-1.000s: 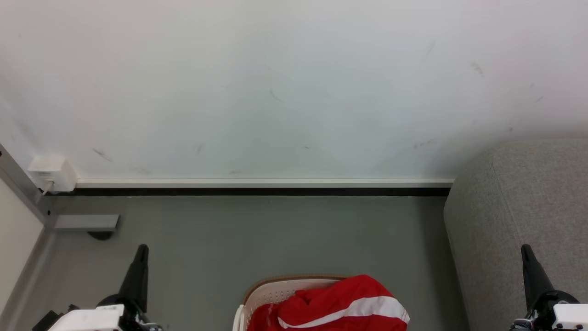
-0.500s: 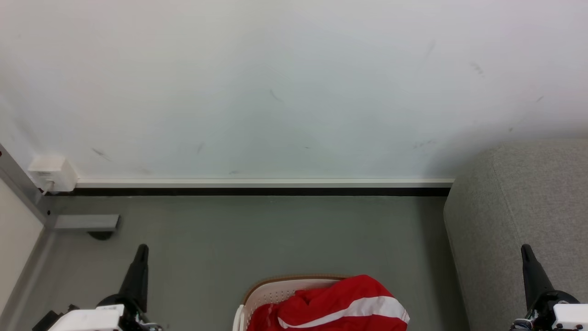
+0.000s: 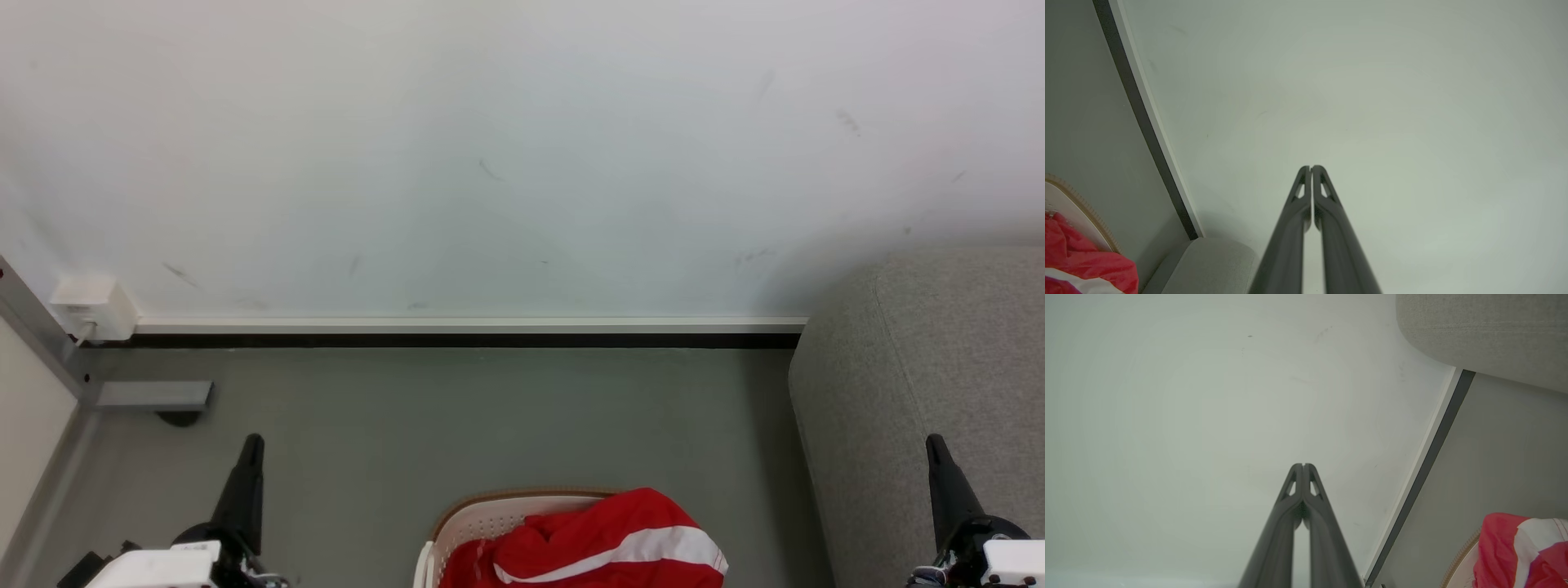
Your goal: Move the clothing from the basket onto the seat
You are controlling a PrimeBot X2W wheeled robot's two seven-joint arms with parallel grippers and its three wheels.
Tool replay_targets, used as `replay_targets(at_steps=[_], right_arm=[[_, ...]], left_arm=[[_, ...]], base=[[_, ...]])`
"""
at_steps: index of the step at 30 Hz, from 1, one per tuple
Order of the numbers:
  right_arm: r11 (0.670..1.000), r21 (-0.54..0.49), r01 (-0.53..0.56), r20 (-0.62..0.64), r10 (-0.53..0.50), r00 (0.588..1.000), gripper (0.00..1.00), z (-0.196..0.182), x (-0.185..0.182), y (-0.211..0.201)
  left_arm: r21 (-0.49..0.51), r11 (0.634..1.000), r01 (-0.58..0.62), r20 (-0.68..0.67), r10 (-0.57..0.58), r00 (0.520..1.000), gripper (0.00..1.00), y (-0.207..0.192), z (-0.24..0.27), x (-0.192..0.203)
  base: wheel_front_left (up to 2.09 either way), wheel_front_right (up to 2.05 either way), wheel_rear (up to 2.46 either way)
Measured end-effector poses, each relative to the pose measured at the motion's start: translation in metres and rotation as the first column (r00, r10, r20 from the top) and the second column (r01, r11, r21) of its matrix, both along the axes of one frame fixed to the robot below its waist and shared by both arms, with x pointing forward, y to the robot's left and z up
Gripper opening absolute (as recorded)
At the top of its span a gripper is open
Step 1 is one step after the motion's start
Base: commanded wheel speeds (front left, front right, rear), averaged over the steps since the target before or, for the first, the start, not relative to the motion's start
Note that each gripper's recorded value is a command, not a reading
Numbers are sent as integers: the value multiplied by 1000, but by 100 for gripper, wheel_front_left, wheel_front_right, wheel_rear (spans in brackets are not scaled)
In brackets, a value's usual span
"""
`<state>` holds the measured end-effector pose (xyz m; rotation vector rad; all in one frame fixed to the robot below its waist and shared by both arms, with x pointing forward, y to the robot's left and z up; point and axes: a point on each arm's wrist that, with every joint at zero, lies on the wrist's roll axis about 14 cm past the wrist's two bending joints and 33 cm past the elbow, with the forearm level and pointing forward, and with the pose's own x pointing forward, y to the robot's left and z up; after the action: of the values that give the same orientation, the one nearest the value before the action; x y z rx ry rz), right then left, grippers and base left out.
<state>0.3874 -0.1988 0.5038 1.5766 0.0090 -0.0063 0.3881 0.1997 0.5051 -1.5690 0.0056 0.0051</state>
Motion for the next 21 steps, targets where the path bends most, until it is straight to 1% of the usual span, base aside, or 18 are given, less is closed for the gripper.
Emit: replay_targets(at_steps=[13,14,17,21], right_arm=[[1000,0,0,0,0,1000,0,0,0,0],[1000,2,0,-7,0,1000,100,-2,-1,0],[1000,13,1,-50,0,999,100,-17,-8,3],[1000,-2,11,-53,-11,999,100,-18,-9,3]], left_arm=[[0,1000,0,0,0,1000,0,0,0,0],[0,1000,-1,-7,1,1000,100,0,-2,-1],[-9,1000,0,-51,-1,999,100,-3,-17,-7],[-4,1000,-1,-58,1,998,100,-6,-20,-8]], base=[[0,0,0],[0,0,0],[0,0,0],[0,0,0]])
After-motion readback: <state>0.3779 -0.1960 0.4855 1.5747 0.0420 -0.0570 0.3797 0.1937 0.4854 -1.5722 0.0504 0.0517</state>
